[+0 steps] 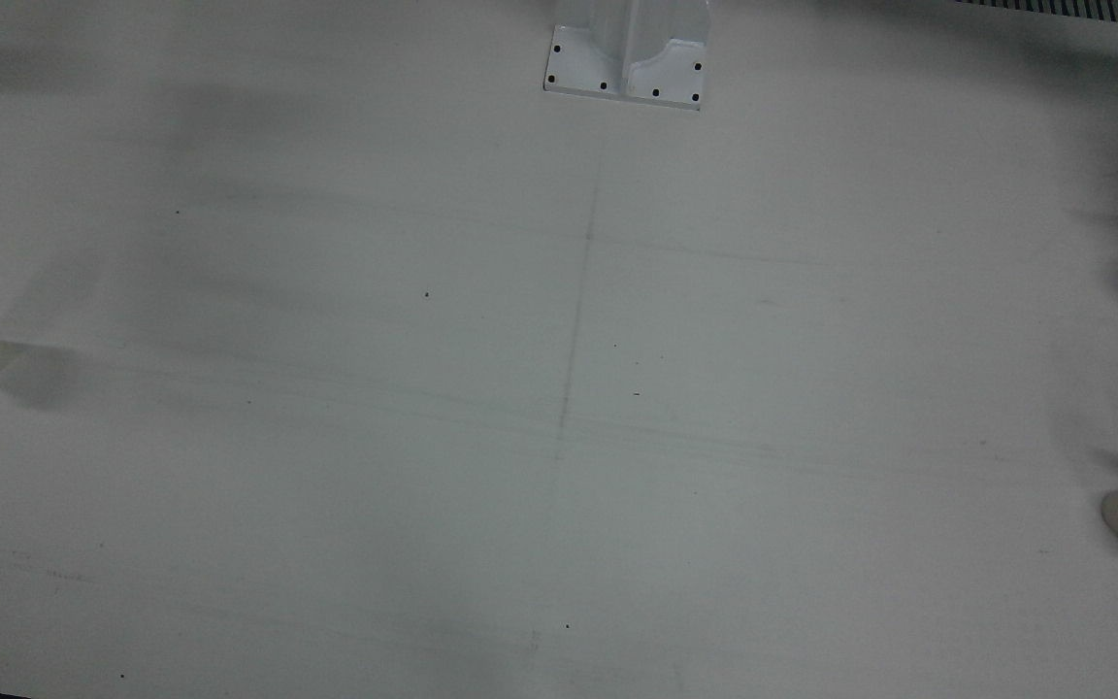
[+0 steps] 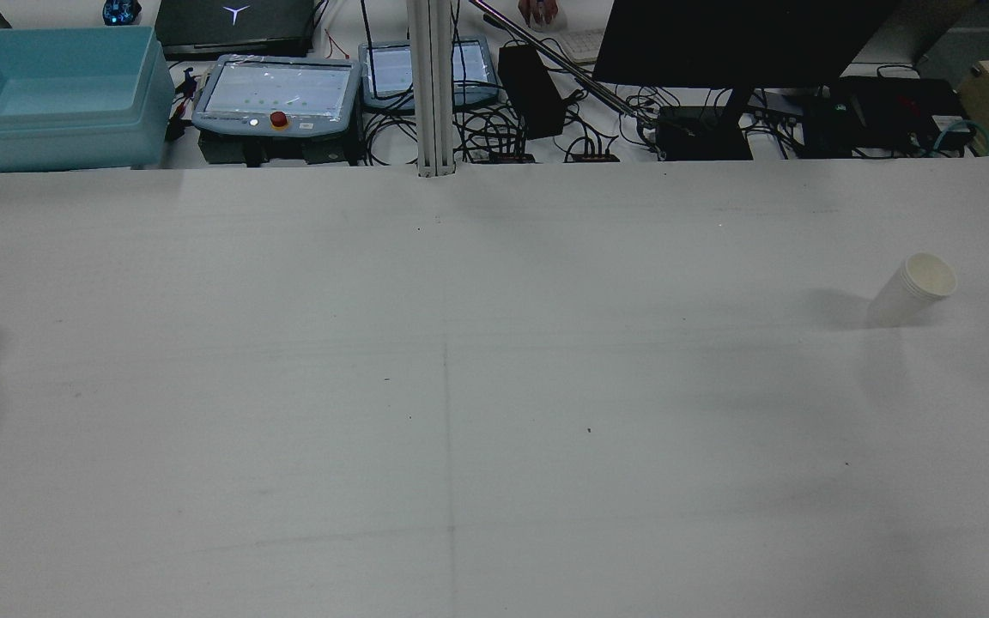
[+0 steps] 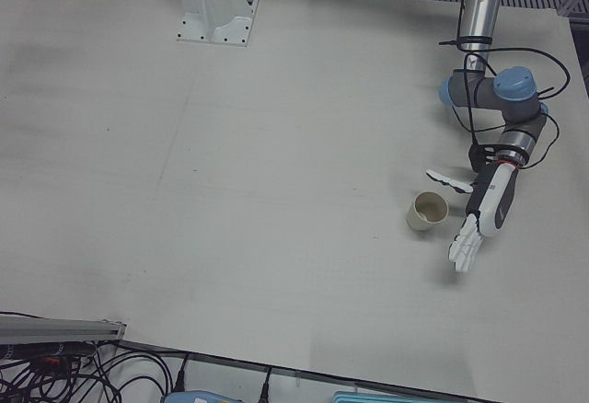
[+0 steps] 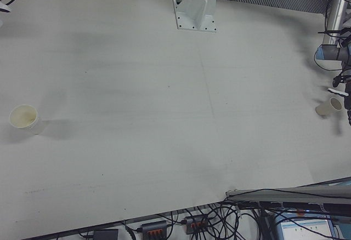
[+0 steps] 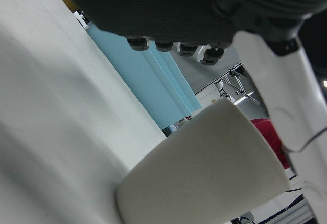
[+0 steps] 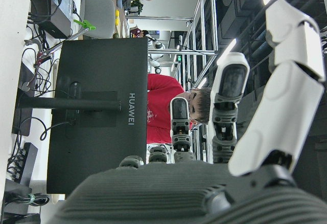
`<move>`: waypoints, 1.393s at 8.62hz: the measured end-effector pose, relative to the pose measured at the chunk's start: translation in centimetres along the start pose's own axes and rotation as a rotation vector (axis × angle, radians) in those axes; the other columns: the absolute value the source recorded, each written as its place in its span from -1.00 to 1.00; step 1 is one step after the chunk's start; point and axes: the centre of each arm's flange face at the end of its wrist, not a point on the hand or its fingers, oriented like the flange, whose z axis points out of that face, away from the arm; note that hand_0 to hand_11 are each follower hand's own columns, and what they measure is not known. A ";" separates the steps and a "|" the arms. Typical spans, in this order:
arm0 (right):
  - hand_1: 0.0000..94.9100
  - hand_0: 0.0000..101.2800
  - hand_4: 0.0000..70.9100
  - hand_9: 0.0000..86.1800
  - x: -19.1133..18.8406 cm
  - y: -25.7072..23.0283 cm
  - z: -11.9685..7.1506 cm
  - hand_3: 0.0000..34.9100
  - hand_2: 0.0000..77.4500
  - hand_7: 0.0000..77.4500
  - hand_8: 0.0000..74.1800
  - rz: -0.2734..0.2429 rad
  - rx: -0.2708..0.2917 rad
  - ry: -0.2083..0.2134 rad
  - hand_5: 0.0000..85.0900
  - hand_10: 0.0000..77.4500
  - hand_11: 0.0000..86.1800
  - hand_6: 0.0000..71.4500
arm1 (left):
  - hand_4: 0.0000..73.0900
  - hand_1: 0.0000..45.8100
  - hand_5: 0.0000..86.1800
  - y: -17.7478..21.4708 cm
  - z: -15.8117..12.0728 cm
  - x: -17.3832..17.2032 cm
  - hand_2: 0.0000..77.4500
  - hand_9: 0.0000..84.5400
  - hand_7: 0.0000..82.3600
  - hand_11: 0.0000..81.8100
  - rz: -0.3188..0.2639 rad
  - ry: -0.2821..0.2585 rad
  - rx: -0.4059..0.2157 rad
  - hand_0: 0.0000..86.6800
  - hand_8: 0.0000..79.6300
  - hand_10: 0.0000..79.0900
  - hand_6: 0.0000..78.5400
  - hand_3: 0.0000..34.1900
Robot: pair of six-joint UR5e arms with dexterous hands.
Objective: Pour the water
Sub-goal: 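Close the left hand fingers around the white cup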
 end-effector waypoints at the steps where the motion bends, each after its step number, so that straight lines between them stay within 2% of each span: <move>1: -0.72 -0.04 0.63 -0.87 0.0 0.0 0.1 -0.97 -0.41 -0.17 -0.94 0.000 -0.001 0.000 -0.13 -0.99 -0.99 -0.51 | -0.69 -0.71 -0.99 -0.2 -0.5 -0.1 -0.97 -0.97 -0.93 -0.96 0.014 -0.005 0.005 0.07 -0.99 -0.97 -0.99 -0.98; 5: -0.72 -0.04 0.62 -0.87 -0.1 0.0 -0.1 -0.97 -0.41 -0.17 -0.94 -0.001 0.001 0.000 -0.15 -0.99 -0.99 -0.51 | -0.70 -0.76 -0.99 0.2 -0.1 -0.4 -0.97 -0.97 -0.95 -0.97 0.066 -0.009 -0.008 0.07 -0.99 -0.97 -0.99 -0.98; 7: -0.72 -0.04 0.57 -0.87 -0.1 0.0 -0.2 -0.97 -0.41 -0.17 -0.94 -0.001 0.002 0.000 -0.15 -0.99 -0.99 -0.51 | -0.61 -0.76 -0.99 1.1 0.5 -1.1 -0.97 -0.97 -0.92 -0.96 0.073 -0.020 -0.028 0.07 -0.99 -0.97 -0.99 -0.98; 8: -0.72 -0.04 0.57 -0.87 -0.1 0.0 -0.2 -0.97 -0.41 -0.21 -0.94 -0.001 0.002 -0.001 -0.15 -0.99 -0.99 -0.56 | -0.61 -0.76 -0.99 1.3 0.7 -1.4 -0.97 -0.97 -0.92 -0.96 0.072 -0.023 -0.033 0.07 -0.99 -0.97 -0.99 -0.98; 10: -0.72 -0.04 0.55 -0.89 -0.1 0.0 -0.3 -0.97 -0.45 -0.23 -0.94 -0.001 0.003 -0.001 -0.15 -0.99 -0.99 -0.53 | -0.58 -0.74 -0.99 1.8 1.1 -1.5 -0.97 -0.97 -0.92 -0.96 0.070 -0.022 -0.039 0.07 -0.99 -0.97 -0.99 -0.98; 11: -0.75 -0.04 0.51 -0.89 -0.1 0.0 -0.3 -0.97 -0.46 -0.23 -0.93 -0.001 0.003 -0.001 -0.15 -0.99 -0.99 -0.63 | -0.58 -0.74 -0.99 1.9 1.4 -1.5 -0.97 -0.97 -0.92 -0.96 0.069 -0.019 -0.039 0.07 -0.99 -0.97 -0.99 -0.98; 12: -0.75 -0.04 0.51 -0.89 -0.1 0.0 -0.3 -0.97 -0.46 -0.23 -0.93 -0.001 0.003 -0.001 -0.15 -0.99 -0.99 -0.63 | -0.55 -0.74 -0.99 2.1 2.0 -1.5 -0.97 -0.97 -0.88 -0.96 0.068 -0.018 -0.036 0.07 -0.99 -0.97 -0.99 -1.00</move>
